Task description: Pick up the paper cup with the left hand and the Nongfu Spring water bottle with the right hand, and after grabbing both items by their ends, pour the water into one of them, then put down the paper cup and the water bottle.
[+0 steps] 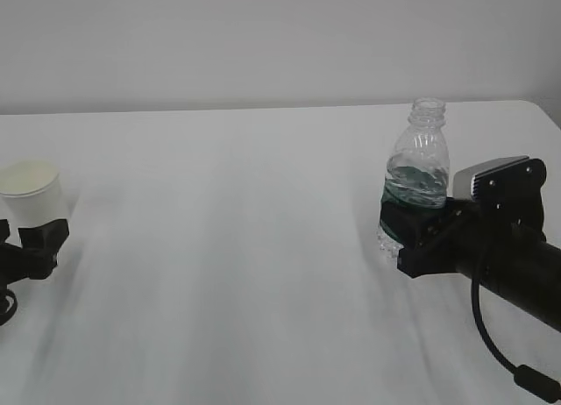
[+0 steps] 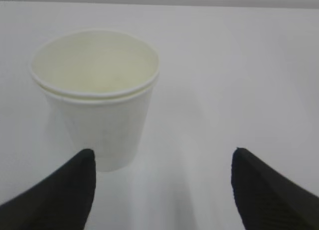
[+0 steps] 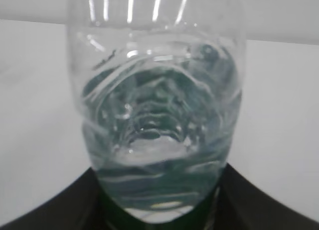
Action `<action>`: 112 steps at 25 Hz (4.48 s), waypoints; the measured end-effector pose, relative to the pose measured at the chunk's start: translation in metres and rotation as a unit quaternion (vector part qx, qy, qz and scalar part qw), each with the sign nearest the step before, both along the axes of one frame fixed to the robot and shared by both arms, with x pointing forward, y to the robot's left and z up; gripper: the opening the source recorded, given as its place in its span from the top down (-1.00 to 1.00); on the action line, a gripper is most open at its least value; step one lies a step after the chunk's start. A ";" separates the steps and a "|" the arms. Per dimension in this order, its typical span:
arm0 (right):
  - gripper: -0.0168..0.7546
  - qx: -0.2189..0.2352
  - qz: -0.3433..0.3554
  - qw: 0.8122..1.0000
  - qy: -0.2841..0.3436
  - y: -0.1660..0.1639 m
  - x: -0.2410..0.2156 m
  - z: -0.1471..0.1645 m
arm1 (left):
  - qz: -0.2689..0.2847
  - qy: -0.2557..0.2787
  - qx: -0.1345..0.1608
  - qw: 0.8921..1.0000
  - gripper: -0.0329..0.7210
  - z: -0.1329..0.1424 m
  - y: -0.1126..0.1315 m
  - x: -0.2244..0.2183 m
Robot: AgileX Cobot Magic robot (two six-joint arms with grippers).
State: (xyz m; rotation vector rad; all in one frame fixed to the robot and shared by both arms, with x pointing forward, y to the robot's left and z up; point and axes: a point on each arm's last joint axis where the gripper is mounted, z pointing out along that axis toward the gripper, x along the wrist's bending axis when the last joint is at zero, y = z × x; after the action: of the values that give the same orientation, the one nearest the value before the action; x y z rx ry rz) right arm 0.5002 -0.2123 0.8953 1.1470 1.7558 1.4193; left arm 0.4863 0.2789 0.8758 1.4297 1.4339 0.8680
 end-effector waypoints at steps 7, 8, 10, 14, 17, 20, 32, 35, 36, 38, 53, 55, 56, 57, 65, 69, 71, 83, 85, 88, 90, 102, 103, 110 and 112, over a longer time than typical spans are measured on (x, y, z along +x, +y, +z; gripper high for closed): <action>0.04 0.001 -0.002 1.000 0.000 0.000 0.000 0.000 | 0.034 -0.019 0.005 0.999 -0.71 0.005 0.005 0.011; 0.04 0.001 -0.004 1.000 0.000 -0.001 0.000 0.000 | 0.043 -0.020 0.005 0.999 -0.71 0.005 0.007 0.012; 0.04 0.001 -0.006 1.000 0.000 -0.001 0.000 0.000 | 0.054 -0.023 0.008 0.998 -0.71 0.005 0.009 0.014; 0.04 0.002 -0.009 1.000 0.001 -0.001 0.001 0.000 | 0.058 -0.026 0.011 0.998 -0.71 0.004 0.009 0.020; 0.04 0.002 -0.010 1.000 0.001 -0.001 0.001 0.000 | 0.058 -0.017 0.013 0.998 -0.71 -0.001 0.009 0.020; 0.04 0.002 -0.010 1.000 0.001 -0.001 0.001 0.000 | 0.059 0.002 0.016 0.998 -0.71 -0.012 0.010 0.019; 0.09 -0.002 -0.009 1.000 -0.002 -0.001 0.001 0.000 | 0.058 0.007 0.017 0.998 -0.68 -0.020 0.009 0.028; 0.10 -0.002 -0.009 1.000 -0.002 -0.001 0.001 0.000 | 0.058 0.005 0.017 0.998 -0.67 -0.022 0.008 0.034; 0.10 -0.002 -0.009 1.000 -0.002 -0.001 0.001 0.000 | 0.058 0.005 0.017 0.998 -0.67 -0.024 0.008 0.036; 0.10 -0.002 -0.009 1.000 -0.002 -0.001 0.001 0.000 | 0.058 0.006 0.017 0.998 -0.66 -0.027 0.008 0.039; 0.10 -0.003 -0.008 1.000 -0.002 -0.001 0.001 0.000 | 0.074 0.002 0.021 0.997 -0.66 -0.042 0.009 0.062; 0.10 -0.003 -0.008 1.000 -0.002 -0.001 0.001 0.000 | 0.074 0.003 0.023 0.997 -0.66 -0.043 0.010 0.062; 0.10 -0.004 -0.008 1.000 -0.002 -0.001 0.001 0.000 | 0.074 0.003 0.027 0.997 -0.66 -0.043 0.010 0.062; 0.10 -0.004 -0.008 1.000 -0.002 -0.001 0.001 0.000 | 0.073 0.003 0.030 0.997 -0.66 -0.043 0.010 0.062; 0.10 -0.004 -0.009 1.000 -0.002 -0.002 0.001 0.000 | 0.071 -0.018 0.039 0.997 -0.66 -0.039 0.009 0.075; 0.10 -0.004 -0.009 1.000 -0.002 -0.002 0.001 0.000 | 0.072 -0.024 0.038 0.996 -0.66 -0.038 0.009 0.080; 0.10 -0.004 -0.009 1.000 -0.002 -0.002 0.001 0.000 | 0.072 -0.031 0.037 0.996 -0.66 -0.036 0.009 0.084; 0.10 -0.003 -0.009 1.000 -0.002 -0.002 0.001 0.000 | 0.072 -0.035 0.038 0.996 -0.66 -0.044 0.008 0.095; 0.10 -0.003 -0.009 1.000 -0.002 -0.002 0.001 0.000 | 0.074 -0.035 0.038 0.996 -0.66 -0.044 0.008 0.095; 0.10 -0.004 -0.009 1.000 -0.003 -0.002 0.001 0.000 | 0.075 -0.036 0.038 0.996 -0.66 -0.044 0.008 0.096; 0.10 -0.004 -0.009 1.000 -0.003 -0.002 0.001 0.000 | 0.076 -0.036 0.038 0.996 -0.66 -0.044 0.009 0.096; 0.10 -0.004 -0.009 1.000 -0.003 -0.002 0.001 0.000 | 0.073 -0.036 0.038 0.996 -0.59 -0.044 0.008 0.096; 0.10 -0.004 -0.009 1.000 -0.003 -0.002 0.001 0.000 | 0.071 -0.036 0.038 0.996 -0.55 -0.044 0.008 0.096; 0.10 -0.004 -0.009 1.000 -0.003 -0.002 0.001 0.000 | 0.035 -0.042 0.042 0.998 -0.36 -0.043 0.002 0.097; 0.10 -0.004 -0.009 1.000 -0.003 -0.002 0.001 0.000 | 0.022 -0.049 0.043 0.998 -0.36 -0.038 0.000 0.097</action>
State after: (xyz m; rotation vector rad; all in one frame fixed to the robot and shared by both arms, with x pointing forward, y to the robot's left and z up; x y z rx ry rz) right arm 0.5011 -0.2139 0.8954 1.1517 1.7415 1.4025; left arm 0.5837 0.2787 0.8374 1.4032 1.3736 1.0244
